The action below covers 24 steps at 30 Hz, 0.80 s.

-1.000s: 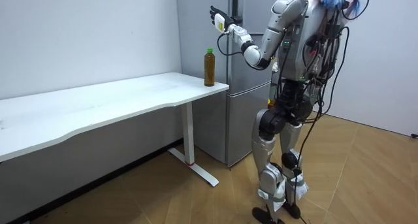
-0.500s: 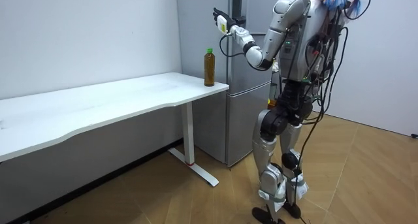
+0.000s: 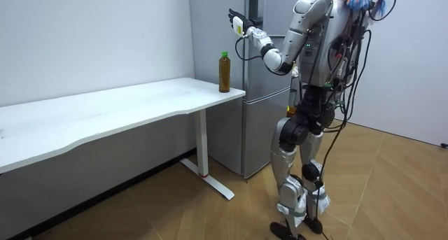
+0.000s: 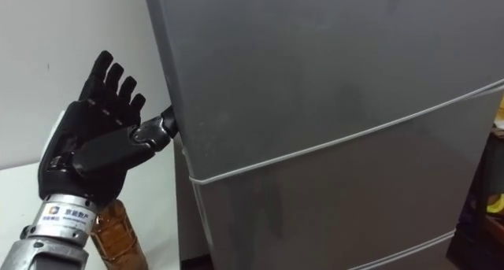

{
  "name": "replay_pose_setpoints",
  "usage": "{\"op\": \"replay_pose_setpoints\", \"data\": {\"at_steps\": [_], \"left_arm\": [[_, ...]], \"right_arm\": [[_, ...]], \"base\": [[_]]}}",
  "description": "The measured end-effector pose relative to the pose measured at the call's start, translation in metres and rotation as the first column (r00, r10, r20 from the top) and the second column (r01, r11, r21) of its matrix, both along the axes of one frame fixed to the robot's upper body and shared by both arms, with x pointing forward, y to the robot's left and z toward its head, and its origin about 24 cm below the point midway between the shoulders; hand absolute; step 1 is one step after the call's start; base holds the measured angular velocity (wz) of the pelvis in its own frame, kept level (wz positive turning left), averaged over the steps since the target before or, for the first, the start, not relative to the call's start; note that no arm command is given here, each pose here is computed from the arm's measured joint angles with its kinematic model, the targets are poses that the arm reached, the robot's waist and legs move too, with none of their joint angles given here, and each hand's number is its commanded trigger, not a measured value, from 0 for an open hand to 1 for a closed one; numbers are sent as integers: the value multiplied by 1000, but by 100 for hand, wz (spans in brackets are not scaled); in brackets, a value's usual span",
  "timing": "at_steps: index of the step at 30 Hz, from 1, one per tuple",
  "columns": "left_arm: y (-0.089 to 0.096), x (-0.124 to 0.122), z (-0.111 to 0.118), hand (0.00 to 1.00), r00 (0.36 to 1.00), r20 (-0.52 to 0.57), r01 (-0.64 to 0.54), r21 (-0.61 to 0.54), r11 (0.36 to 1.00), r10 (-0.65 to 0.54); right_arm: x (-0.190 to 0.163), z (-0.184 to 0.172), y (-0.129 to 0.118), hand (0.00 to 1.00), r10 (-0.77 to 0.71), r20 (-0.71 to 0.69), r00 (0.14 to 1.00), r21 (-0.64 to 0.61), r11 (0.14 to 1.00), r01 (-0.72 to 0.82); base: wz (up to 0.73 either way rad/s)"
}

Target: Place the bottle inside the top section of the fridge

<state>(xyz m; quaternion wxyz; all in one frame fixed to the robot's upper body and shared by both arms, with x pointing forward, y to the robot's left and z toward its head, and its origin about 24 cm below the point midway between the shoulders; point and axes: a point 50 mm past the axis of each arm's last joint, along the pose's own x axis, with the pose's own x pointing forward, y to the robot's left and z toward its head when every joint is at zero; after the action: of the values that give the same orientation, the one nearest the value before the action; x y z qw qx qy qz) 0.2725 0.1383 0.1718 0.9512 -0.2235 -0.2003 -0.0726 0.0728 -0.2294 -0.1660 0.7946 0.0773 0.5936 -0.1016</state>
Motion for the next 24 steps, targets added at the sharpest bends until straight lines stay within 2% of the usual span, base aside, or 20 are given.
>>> {"op": "replay_pose_setpoints", "data": {"at_steps": [13,24], "left_arm": [[-6,-3,4,0,998,31,55,17,998,-56],[-22,-8,8,0,987,70,145,41,989,-148]], "right_arm": [[3,0,1,0,31,0,1000,-3,1000,-31],[4,1,0,0,45,6,999,-2,999,-45]], "base": [[2],[10]]}}
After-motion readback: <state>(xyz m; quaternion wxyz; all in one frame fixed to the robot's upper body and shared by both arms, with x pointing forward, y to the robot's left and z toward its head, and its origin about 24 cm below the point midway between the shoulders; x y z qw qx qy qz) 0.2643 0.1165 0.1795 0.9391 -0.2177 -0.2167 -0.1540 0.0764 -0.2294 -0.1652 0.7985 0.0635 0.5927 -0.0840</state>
